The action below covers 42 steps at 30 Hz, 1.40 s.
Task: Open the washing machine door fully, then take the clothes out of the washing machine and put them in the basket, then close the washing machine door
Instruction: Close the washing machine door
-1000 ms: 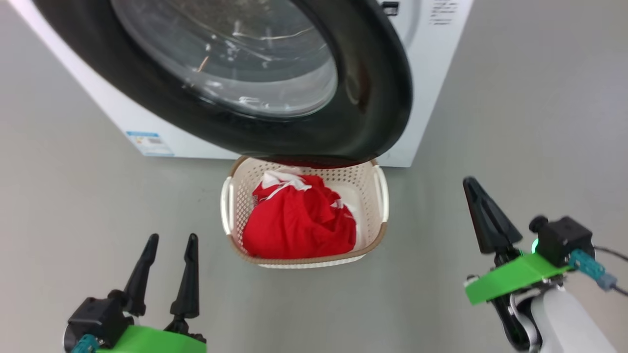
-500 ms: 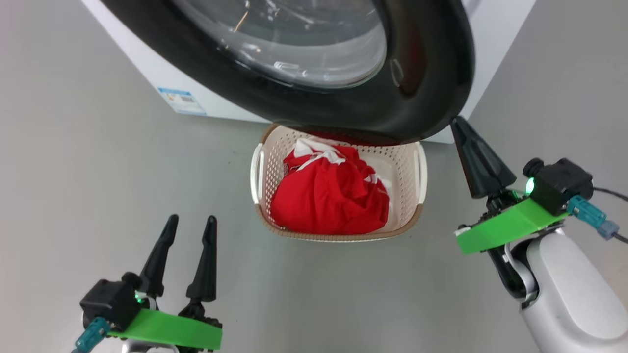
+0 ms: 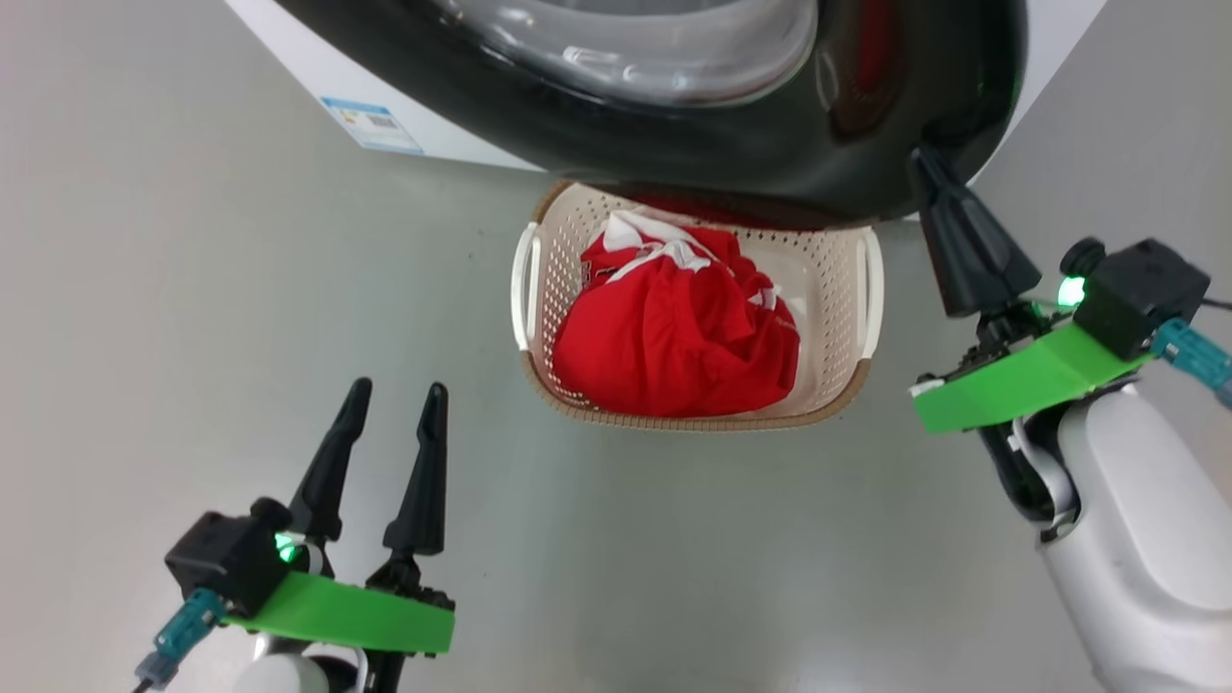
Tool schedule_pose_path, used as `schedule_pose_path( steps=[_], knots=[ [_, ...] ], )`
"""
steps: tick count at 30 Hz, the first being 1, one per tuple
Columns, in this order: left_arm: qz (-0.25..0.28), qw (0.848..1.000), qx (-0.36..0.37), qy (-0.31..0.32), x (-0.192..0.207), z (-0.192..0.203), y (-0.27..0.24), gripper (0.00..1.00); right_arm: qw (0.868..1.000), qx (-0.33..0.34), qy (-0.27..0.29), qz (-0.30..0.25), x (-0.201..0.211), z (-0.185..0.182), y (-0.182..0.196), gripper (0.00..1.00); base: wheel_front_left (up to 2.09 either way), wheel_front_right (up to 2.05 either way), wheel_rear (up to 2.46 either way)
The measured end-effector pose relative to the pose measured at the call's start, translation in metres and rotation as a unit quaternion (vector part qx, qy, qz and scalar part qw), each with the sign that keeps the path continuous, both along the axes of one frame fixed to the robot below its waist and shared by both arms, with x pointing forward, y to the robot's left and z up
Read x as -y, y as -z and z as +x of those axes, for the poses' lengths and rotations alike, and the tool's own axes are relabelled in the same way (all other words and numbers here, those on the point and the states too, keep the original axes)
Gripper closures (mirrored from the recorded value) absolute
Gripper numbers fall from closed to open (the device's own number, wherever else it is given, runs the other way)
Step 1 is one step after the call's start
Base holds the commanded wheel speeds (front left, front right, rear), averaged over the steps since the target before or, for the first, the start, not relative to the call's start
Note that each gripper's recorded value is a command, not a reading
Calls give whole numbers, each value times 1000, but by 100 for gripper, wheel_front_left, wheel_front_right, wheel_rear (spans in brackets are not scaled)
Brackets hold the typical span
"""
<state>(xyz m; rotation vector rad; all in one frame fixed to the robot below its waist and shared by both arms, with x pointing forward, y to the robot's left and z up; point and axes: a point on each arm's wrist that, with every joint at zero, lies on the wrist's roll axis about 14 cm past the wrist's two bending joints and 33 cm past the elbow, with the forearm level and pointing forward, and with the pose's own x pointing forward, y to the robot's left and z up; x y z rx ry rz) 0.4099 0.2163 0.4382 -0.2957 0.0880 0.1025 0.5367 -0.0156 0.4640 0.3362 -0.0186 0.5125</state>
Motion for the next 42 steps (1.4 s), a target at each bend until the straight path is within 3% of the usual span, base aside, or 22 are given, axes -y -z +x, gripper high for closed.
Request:
schedule_pose_path(
  steps=[24, 42],
  knots=[
    [-9, 1000, -16, -3, 1, 25, 19, 0, 998, 36, 42, 43, 8, 79, 4, 100, 0, 0, 0],
    [-7, 1000, -17, 2, 3, 31, 22, 0, 995, 48, 54, 69, 9, 95, 0, 100, 0, 0, 0]
  ],
)
